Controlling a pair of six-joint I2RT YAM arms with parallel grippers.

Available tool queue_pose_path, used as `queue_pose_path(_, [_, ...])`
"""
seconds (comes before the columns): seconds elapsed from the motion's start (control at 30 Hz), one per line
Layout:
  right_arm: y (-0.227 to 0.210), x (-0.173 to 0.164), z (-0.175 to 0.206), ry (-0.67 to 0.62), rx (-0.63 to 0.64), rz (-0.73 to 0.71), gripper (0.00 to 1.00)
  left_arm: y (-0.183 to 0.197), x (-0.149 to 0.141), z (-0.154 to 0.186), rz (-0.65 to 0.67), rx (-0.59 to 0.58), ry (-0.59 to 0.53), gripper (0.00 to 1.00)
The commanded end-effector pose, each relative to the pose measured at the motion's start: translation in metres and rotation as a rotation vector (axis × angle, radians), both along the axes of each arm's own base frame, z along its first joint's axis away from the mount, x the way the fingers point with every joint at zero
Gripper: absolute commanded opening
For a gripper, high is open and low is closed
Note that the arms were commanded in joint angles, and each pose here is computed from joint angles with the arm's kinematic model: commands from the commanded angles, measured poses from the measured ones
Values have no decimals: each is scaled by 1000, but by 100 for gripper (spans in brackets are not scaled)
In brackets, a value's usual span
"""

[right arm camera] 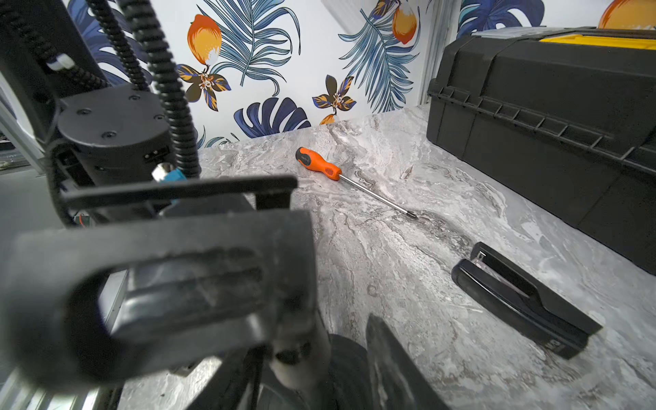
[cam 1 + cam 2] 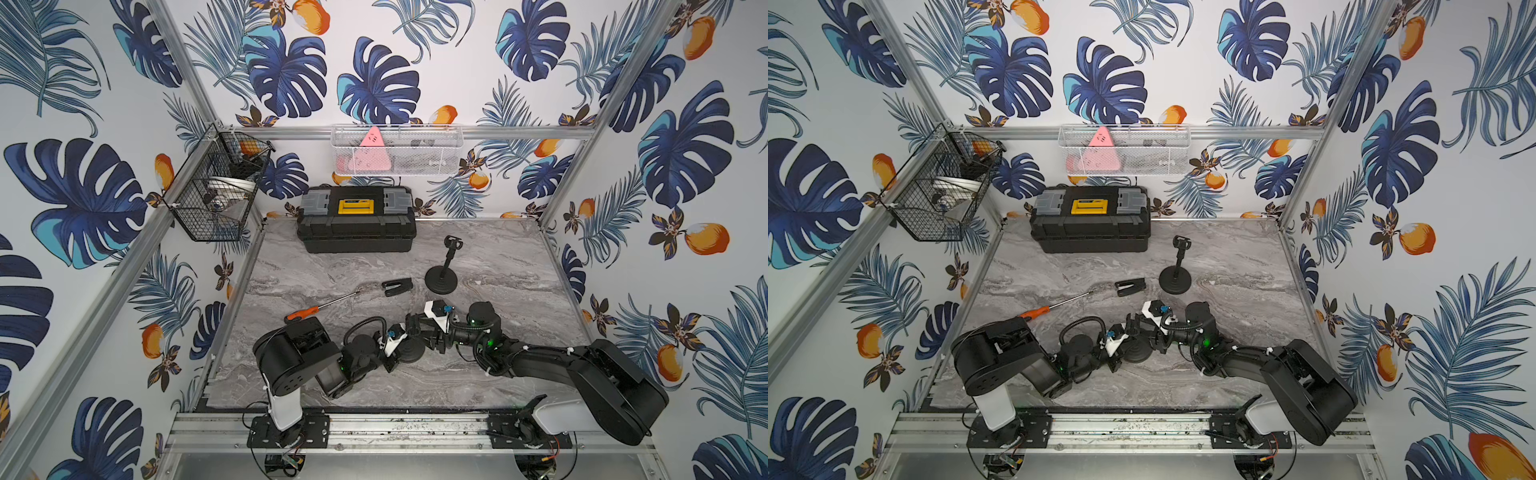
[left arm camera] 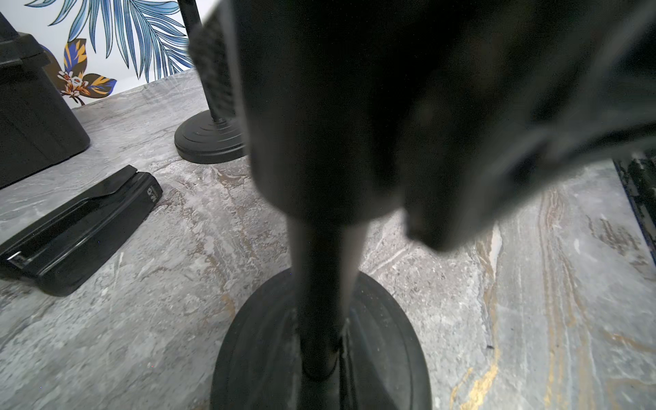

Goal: Assemble a microphone stand
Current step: Screw the microphone stand pole into the microphone stand base.

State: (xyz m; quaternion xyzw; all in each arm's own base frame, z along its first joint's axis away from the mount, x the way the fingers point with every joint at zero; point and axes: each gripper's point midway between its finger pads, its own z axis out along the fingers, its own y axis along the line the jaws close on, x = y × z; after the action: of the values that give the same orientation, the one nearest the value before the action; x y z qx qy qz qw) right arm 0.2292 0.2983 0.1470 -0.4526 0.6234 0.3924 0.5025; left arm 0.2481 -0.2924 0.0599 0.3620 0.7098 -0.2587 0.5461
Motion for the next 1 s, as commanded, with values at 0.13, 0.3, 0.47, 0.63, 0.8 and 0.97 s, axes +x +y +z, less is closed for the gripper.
queue_pose_path(0.13, [6, 1, 7, -41, 5, 36, 27, 0, -2, -5, -12, 16, 6, 8])
queue_pose_path(0.3, [4, 0, -1, -17, -1, 27, 0, 1, -1, -4, 0, 13, 7, 13])
queue_pose_path(0.47, [-2, 0, -6, -13, 37, -32, 0, 4, -2, -1, 10, -6, 5, 24])
queue_pose_path(0.63, [-6, 2, -13, -9, 21, -131, 0, 7, -3, 10, 21, -22, -8, 33])
queue_pose_path(0.8, [-11, 9, -20, 12, -30, -285, 0, 4, -5, 20, 1, -38, -13, 31])
queue_pose_path(0.97, [-18, 14, -25, 42, -38, -424, 0, 3, -6, 22, -6, -48, -13, 24])
